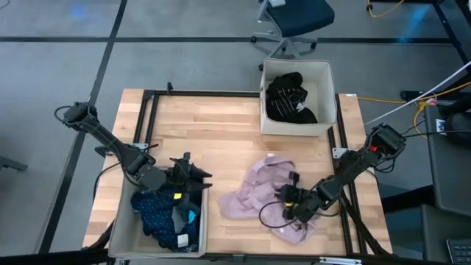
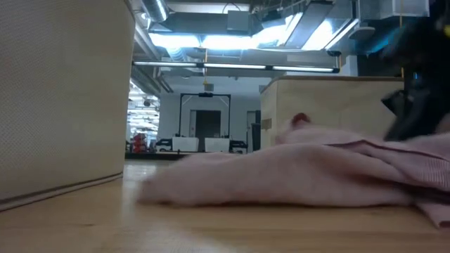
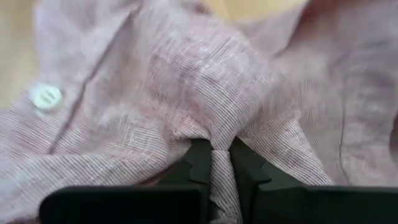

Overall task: Sort clothes
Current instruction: Put the pink polo shirt into the bottom laundry organizer

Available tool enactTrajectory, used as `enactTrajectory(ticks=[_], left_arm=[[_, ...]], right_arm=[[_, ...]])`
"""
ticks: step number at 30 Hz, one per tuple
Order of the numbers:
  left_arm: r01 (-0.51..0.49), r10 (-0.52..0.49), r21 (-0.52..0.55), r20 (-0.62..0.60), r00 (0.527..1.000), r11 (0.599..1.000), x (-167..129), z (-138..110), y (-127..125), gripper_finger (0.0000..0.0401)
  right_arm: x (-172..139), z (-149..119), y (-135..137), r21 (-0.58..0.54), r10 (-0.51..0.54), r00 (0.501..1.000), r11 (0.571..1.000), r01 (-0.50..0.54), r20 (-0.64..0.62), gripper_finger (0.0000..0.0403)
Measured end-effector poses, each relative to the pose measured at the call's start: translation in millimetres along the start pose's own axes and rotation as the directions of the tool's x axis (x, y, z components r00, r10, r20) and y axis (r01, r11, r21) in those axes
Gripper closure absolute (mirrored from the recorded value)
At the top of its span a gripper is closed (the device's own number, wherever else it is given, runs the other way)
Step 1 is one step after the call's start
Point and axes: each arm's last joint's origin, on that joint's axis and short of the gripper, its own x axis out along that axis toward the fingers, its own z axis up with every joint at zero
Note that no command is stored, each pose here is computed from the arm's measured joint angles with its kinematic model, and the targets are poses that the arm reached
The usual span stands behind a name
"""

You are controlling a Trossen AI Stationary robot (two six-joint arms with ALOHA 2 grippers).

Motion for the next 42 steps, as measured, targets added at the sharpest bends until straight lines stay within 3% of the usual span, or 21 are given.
enactTrajectory(ticks=[9, 20, 28, 36, 42], left_arm=[[0.170, -0.171, -0.141, 0.008, 0.985, 0.975, -34.7, 2.0, -23.6, 0.0258], [0.353, -0.336, -0.063, 0.190, 0.922, 0.933, -93.3, 63.6, -21.0, 0.0258], [0.347, -0.327, -0.006, 0.320, 0.889, 0.938, -121.9, 100.0, 3.9, 0.0258], [0.319, -0.309, 0.034, 0.370, 0.876, 0.947, -134.6, 111.9, 17.9, 0.0258], [0.299, -0.300, 0.064, 0.389, 0.871, 0.952, -139.6, 115.2, 24.1, 0.0258]], right_arm=[[-4.2, 68.5, 20.6, -0.107, 0.073, 0.963, 0.993, -0.046, 0.258, 0.0376], [-55.0, 206.2, 33.2, -0.287, 0.093, 0.838, 0.955, 0.078, 0.537, 0.0376], [-79.5, 286.0, 3.8, -0.345, 0.171, 0.723, 0.933, 0.099, 0.670, 0.0376], [-64.2, 348.8, -16.9, -0.434, 0.349, 0.591, 0.901, 0.002, 0.727, 0.0376], [-45.3, 392.5, -15.9, -0.525, 0.479, 0.456, 0.851, -0.030, 0.750, 0.0376]])
